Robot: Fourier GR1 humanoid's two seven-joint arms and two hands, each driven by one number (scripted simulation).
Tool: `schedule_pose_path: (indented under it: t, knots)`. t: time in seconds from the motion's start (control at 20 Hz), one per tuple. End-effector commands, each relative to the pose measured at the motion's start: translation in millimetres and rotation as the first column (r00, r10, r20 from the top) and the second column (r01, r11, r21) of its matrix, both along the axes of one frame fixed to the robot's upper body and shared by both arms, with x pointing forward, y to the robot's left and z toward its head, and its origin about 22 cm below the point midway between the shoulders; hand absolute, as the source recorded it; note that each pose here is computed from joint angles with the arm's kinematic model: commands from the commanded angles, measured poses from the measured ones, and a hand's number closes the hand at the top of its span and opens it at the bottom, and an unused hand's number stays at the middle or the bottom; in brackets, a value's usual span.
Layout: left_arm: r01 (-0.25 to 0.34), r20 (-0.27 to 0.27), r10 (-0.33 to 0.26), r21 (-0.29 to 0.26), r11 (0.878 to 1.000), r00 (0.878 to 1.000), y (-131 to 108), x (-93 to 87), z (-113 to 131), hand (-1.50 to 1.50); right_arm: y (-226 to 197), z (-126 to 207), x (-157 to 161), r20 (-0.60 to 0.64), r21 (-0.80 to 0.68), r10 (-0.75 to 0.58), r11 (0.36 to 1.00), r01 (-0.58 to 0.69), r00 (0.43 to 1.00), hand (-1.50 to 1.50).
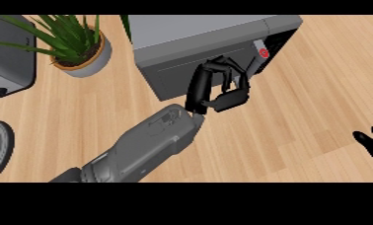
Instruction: Pick up the milk, place it into the microwave and close the microwave
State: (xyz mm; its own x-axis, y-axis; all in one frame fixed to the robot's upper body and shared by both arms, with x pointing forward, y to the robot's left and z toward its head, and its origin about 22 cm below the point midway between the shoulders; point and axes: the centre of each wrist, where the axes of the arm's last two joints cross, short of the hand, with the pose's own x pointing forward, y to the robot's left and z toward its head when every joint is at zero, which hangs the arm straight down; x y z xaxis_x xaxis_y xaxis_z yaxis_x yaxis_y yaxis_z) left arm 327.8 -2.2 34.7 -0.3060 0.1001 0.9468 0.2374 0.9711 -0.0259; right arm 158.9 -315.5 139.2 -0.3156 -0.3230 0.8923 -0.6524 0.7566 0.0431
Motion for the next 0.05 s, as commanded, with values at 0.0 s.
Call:
schedule_pose_path:
  t: [0.0]
  knots:
    - [-0.115, -0.046, 0.115, 0.014, 0.993, 0.992, 13.9, 27.7, 2.4, 1.50, 2.0, 3.1, -0.8, 0.003, 0.005, 0.018, 1.000, -0.018, 1.000, -1.50]
